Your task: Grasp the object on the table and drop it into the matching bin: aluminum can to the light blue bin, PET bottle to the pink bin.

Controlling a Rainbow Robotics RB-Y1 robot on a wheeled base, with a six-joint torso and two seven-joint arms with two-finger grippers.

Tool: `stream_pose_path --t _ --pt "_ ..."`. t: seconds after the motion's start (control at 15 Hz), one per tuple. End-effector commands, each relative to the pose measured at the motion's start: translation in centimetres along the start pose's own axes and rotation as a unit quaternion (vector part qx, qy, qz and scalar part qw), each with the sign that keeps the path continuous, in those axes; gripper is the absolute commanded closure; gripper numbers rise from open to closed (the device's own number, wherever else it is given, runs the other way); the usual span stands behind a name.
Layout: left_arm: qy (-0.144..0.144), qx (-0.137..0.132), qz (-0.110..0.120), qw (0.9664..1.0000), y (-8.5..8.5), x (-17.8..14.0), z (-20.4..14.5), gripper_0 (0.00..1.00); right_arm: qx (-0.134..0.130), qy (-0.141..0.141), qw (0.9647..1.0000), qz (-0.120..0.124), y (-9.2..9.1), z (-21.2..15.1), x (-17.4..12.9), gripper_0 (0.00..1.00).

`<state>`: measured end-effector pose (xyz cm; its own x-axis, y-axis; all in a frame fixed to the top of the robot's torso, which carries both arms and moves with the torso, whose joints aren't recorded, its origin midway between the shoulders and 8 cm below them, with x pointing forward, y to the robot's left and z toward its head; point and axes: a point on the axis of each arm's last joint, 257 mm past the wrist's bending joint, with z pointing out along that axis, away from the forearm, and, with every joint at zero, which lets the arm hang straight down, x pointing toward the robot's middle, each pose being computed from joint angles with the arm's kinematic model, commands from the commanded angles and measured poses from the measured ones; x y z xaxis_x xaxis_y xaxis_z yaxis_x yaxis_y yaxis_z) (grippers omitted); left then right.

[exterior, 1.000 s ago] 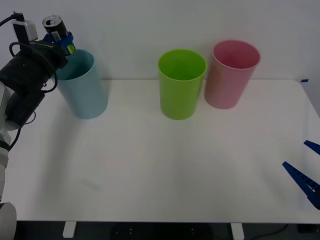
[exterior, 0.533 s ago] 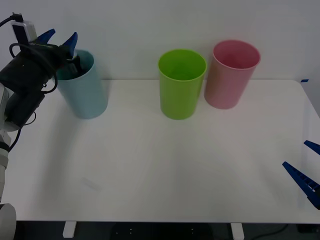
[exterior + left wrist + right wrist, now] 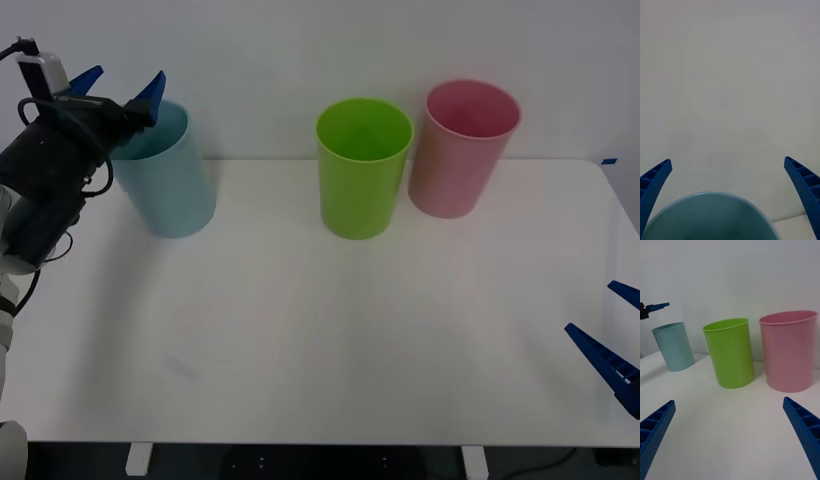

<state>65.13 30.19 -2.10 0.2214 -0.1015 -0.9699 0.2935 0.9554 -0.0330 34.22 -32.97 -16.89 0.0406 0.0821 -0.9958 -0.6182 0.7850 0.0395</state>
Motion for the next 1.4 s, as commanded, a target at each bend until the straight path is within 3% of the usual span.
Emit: stream_pose_path --t 0.07,0.33,0.67,0.93,1.4 --pt "-0.009 0.006 -0.013 0.9999 -0.2 -0.1 -1.8 0.0 0.0 0.0 1.0 0.0 0.0 0.0 0.0 0.0" --pt "-0.014 0.039 -0.024 0.9989 -1.1 -0.2 -5.8 0.0 0.0 0.0 1.0 0.0 0.0 0.0 0.0 0.0" --pt "0.012 0.092 -0.029 0.9953 -1.3 0.5 -11.9 0.0 0.0 0.0 1.0 0.0 0.0 0.0 0.0 0.0" --pt "0.037 0.124 -0.009 0.9916 -1.4 0.7 -18.0 0.0 0.0 0.0 1.0 0.0 0.0 0.0 0.0 0.0" --pt "0.093 0.149 0.035 0.9839 -1.6 2.1 -27.2 0.0 0.0 0.0 1.0 0.0 0.0 0.0 0.0 0.0"
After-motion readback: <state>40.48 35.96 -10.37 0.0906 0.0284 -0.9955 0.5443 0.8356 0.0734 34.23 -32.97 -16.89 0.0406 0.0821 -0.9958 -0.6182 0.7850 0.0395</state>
